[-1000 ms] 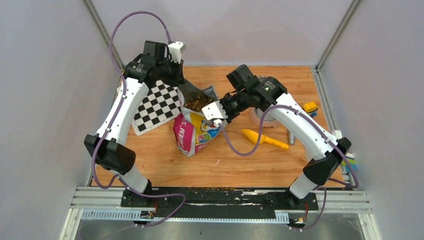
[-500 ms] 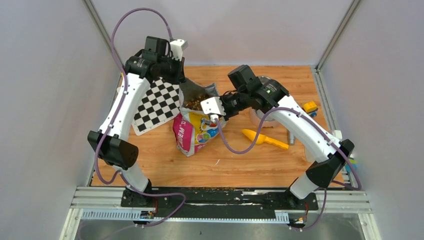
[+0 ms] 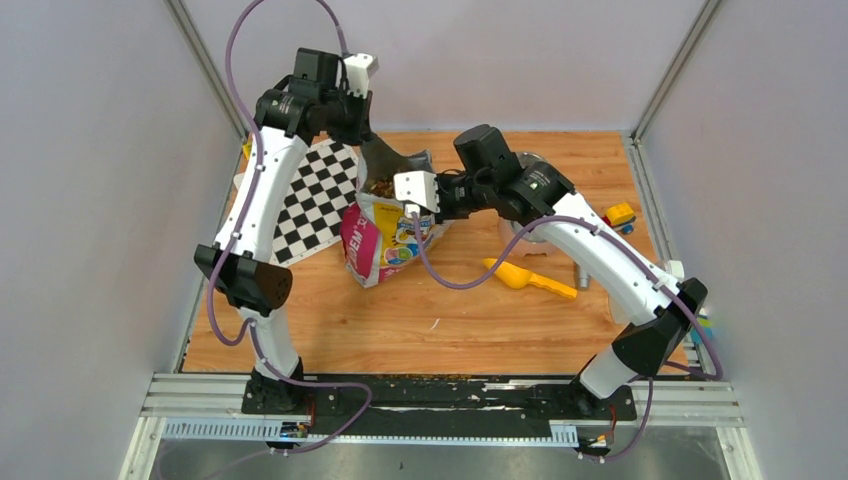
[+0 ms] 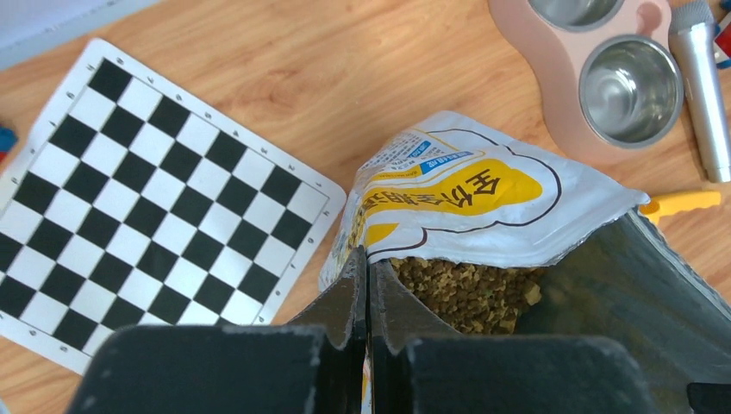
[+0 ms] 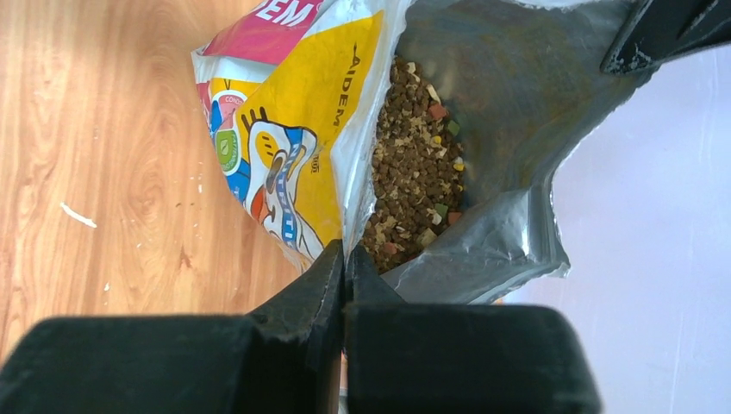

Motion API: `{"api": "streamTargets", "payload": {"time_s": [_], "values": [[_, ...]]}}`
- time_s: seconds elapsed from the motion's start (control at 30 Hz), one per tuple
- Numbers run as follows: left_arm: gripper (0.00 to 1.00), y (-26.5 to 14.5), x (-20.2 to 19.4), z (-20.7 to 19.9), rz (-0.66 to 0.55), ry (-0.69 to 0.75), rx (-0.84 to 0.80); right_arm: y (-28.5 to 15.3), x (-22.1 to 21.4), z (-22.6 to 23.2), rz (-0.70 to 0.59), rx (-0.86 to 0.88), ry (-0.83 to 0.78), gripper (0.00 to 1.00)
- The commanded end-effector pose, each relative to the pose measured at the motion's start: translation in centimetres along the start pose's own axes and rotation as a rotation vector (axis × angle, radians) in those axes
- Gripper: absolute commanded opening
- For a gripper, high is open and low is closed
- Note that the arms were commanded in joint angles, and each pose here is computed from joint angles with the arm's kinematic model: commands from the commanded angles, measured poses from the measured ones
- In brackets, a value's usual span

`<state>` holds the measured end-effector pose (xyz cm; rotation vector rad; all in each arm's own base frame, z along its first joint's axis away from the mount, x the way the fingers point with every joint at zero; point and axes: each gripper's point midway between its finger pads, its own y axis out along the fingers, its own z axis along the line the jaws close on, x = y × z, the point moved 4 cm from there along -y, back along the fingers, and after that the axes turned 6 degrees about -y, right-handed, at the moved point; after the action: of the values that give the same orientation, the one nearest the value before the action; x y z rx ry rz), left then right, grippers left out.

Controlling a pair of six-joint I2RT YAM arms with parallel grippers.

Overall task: Serve the pet food
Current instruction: Open the pet food bag at the center of the board.

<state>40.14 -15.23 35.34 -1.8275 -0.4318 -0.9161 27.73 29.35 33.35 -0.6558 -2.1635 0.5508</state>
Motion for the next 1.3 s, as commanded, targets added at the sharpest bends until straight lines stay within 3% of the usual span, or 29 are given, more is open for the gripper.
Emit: {"api": "streamTargets", "payload": {"time_s": [0.0, 0.37, 0.83, 1.1, 1.27], "values": [[0.00, -6.8, 11.2, -1.1, -0.514, 0.159, 0.010, -6.9, 5.3, -6.8, -0.137, -0.385, -0.085, 0.00], [0.00, -4.7, 14.6, -1.6, -0.630, 0.241, -0.042, -6.6, 2.1, -9.9, -0.024, -0.569, -0.050, 0.00], [0.00, -3.4, 18.1, -2.5, -0.768, 0.235, -0.069, -8.3, -2.7, -14.4, 0.101, -0.820, -0.007, 0.00], [0.00, -4.4, 20.0, -3.8, -0.877, 0.297, -0.037, -7.9, -5.7, -13.6, 0.163, -0.834, 0.042, 0.00], [0.00, -2.2, 19.2, -6.1, -0.839, 0.351, -0.079, -8.3, -7.0, -12.4, 0.220, -0.867, 0.065, 0.00]]}}
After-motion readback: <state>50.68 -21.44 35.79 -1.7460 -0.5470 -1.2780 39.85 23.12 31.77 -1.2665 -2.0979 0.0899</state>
